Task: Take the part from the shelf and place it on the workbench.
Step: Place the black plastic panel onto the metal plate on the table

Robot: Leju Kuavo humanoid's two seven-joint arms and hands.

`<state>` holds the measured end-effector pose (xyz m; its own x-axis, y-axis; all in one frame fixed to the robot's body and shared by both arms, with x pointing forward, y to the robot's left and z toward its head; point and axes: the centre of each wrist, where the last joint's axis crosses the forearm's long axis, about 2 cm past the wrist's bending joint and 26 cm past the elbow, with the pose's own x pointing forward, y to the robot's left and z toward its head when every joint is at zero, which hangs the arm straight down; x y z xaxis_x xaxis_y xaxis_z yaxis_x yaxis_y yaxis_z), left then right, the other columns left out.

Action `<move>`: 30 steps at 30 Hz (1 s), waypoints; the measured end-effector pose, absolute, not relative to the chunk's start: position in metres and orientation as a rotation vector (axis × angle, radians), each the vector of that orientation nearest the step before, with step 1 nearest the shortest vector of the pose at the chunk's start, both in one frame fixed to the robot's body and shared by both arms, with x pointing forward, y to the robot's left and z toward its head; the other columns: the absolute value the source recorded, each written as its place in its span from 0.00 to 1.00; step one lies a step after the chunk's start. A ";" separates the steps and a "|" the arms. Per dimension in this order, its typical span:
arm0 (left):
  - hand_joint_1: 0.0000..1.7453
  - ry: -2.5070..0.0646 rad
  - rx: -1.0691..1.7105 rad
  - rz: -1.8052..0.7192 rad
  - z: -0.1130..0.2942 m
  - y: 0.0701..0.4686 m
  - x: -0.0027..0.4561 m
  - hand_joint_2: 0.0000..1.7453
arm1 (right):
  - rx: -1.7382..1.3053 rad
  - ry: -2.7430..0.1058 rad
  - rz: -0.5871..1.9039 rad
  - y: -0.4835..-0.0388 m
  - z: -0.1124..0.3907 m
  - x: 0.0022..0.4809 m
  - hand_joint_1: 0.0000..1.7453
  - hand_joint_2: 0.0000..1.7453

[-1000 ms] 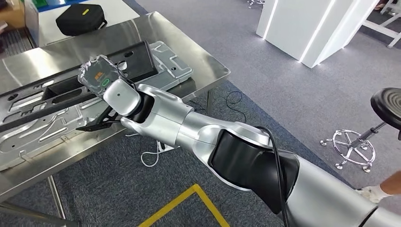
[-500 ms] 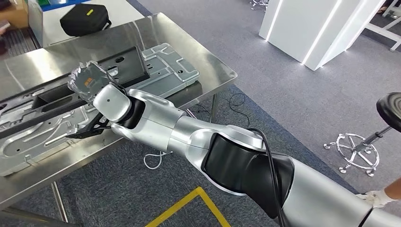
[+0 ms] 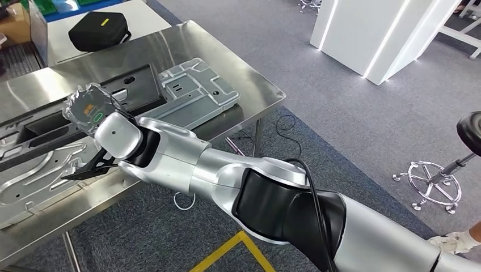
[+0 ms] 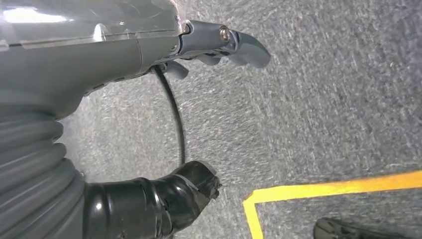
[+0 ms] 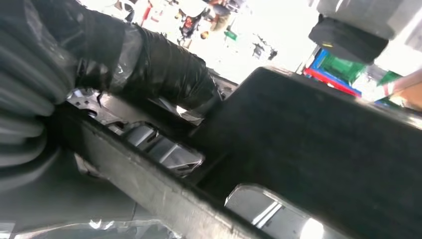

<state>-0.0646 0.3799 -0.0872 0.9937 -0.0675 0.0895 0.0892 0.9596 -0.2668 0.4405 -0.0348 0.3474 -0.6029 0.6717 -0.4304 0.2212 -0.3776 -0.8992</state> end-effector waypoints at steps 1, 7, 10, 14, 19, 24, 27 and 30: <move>0.00 -0.079 -0.276 -0.079 -0.087 0.379 -0.065 1.00 | -1.189 -1.529 2.055 -0.036 0.349 0.441 1.00 1.00; 0.00 -0.080 -0.261 -0.082 -0.090 0.378 -0.064 1.00 | -1.169 -1.498 2.059 -0.048 0.369 0.451 1.00 1.00; 0.00 -0.079 -0.261 -0.083 -0.092 0.379 -0.065 1.00 | -1.169 -1.475 2.050 -0.056 0.376 0.456 1.00 1.00; 0.00 -0.079 -0.273 -0.081 -0.094 0.377 -0.065 1.00 | -1.183 -1.468 2.038 -0.063 0.385 0.461 1.00 1.00; 0.00 -0.083 -0.286 -0.080 -0.096 0.375 -0.063 1.00 | -1.173 -1.465 2.034 -0.068 0.389 0.463 1.00 1.00; 0.00 -0.082 -0.275 -0.081 -0.096 0.381 -0.063 1.00 | -1.156 -1.468 2.028 -0.069 0.390 0.464 1.00 1.00; 0.00 -0.081 -0.278 -0.080 -0.096 0.381 -0.063 1.00 | -1.140 -1.462 2.029 -0.070 0.386 0.465 1.00 1.00; 0.00 -0.081 -0.280 -0.080 -0.097 0.381 -0.063 1.00 | -1.131 -1.464 2.025 -0.071 0.386 0.465 1.00 1.00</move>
<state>-0.0632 0.3813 -0.0966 0.9936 -0.0670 0.0912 0.0896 0.9578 -0.2729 0.4653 -0.0711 0.3860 -0.5949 0.7095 -0.3778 0.1362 -0.3742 -0.9173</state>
